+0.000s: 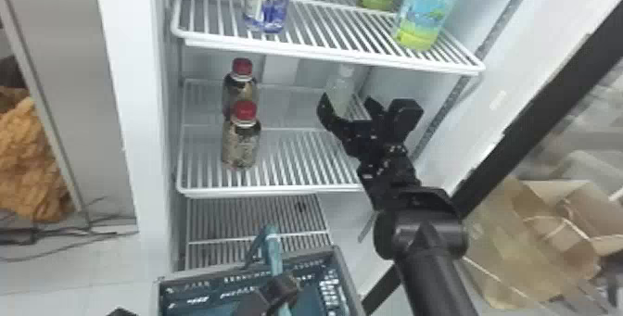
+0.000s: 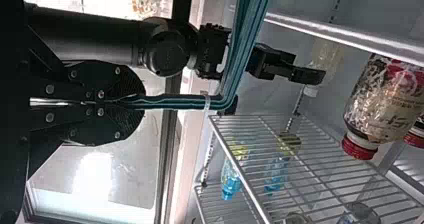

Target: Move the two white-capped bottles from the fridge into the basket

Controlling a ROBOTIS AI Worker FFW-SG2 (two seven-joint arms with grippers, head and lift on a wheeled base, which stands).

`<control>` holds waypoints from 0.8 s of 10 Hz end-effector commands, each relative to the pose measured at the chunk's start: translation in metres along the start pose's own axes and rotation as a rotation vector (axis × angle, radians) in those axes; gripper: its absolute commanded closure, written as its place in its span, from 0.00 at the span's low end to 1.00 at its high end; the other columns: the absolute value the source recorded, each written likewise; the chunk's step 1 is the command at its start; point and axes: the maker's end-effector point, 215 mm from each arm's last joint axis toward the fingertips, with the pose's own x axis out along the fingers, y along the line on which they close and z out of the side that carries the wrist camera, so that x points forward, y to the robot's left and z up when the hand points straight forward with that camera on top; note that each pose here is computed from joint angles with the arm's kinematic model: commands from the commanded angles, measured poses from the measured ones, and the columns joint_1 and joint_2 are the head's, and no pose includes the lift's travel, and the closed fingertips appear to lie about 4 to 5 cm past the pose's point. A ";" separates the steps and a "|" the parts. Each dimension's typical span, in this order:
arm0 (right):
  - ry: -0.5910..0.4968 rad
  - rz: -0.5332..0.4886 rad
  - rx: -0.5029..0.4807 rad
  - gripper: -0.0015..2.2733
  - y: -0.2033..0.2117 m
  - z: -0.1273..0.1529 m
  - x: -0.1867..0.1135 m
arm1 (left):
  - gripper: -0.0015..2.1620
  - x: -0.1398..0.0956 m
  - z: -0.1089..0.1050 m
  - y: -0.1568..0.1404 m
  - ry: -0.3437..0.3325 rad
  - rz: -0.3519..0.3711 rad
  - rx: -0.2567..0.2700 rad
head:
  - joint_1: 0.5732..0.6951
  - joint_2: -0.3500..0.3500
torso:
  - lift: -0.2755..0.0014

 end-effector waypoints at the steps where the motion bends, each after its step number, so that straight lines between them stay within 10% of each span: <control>1: 0.019 0.005 0.001 0.04 0.005 -0.005 0.006 | 0.52 0.000 0.000 0.000 0.001 0.001 0.001 | 1.00 0.00 | 0.06; 8: 0.055 -0.027 0.003 0.05 -0.002 -0.019 0.023 | 0.52 0.001 0.001 -0.001 -0.003 -0.003 0.000 | 1.00 0.00 | 0.06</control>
